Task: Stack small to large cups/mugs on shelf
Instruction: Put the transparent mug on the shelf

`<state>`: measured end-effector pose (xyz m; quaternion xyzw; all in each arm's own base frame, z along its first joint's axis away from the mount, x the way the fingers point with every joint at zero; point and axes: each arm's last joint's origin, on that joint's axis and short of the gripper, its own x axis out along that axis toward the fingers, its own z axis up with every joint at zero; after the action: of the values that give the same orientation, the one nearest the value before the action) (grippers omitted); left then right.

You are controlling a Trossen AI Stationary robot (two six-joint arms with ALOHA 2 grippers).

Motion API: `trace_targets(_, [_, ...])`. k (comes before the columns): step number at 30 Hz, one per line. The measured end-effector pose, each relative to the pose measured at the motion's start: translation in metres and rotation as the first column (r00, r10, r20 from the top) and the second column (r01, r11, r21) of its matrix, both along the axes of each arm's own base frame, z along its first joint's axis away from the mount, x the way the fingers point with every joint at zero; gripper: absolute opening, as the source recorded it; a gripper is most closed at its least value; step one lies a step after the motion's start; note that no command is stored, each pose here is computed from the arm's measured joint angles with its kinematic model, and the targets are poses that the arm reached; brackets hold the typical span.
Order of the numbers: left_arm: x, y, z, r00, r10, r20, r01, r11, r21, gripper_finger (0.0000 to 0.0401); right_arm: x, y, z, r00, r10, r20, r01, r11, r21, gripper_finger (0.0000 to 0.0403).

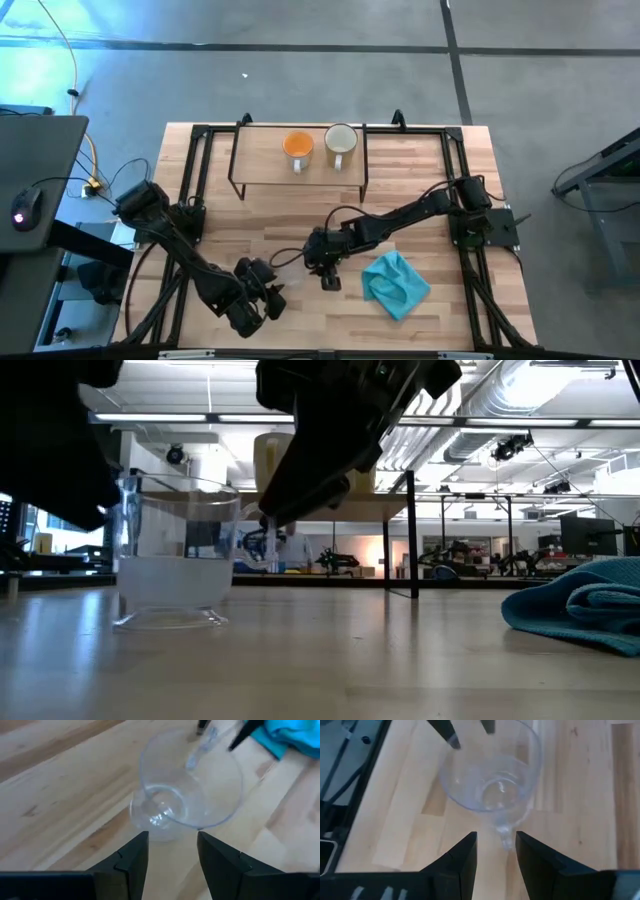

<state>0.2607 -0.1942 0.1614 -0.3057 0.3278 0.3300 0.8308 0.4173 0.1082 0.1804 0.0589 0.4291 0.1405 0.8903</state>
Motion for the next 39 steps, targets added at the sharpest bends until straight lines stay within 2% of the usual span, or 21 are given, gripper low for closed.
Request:
trace_targets(11, [0.011,0.012,-0.010,0.999,0.051,-0.017,-0.051,0.998,0.026,0.0158,-0.002,0.010,0.001,1.000,0.028,-0.002,-0.027,0.999,0.046,0.0126])
trace_targets(27, [0.026,0.039,-0.010,0.991,0.134,-0.012,-0.133,0.989,0.072,0.0158,-0.004,0.024,0.003,0.999,0.046,0.013,-0.047,0.996,0.072,0.0126])
trace_targets(33, [0.026,0.039,-0.010,0.991,0.131,-0.014,-0.130,0.989,0.066,0.0158,-0.003,0.025,0.004,0.999,0.045,0.031,-0.047,0.996,0.077,0.0126])
trace_targets(39, [0.024,0.025,-0.009,0.997,0.078,-0.004,-0.078,0.997,0.006,0.0158,-0.011,0.024,-0.002,0.995,0.059,-0.075,-0.055,0.997,0.062,0.0126])
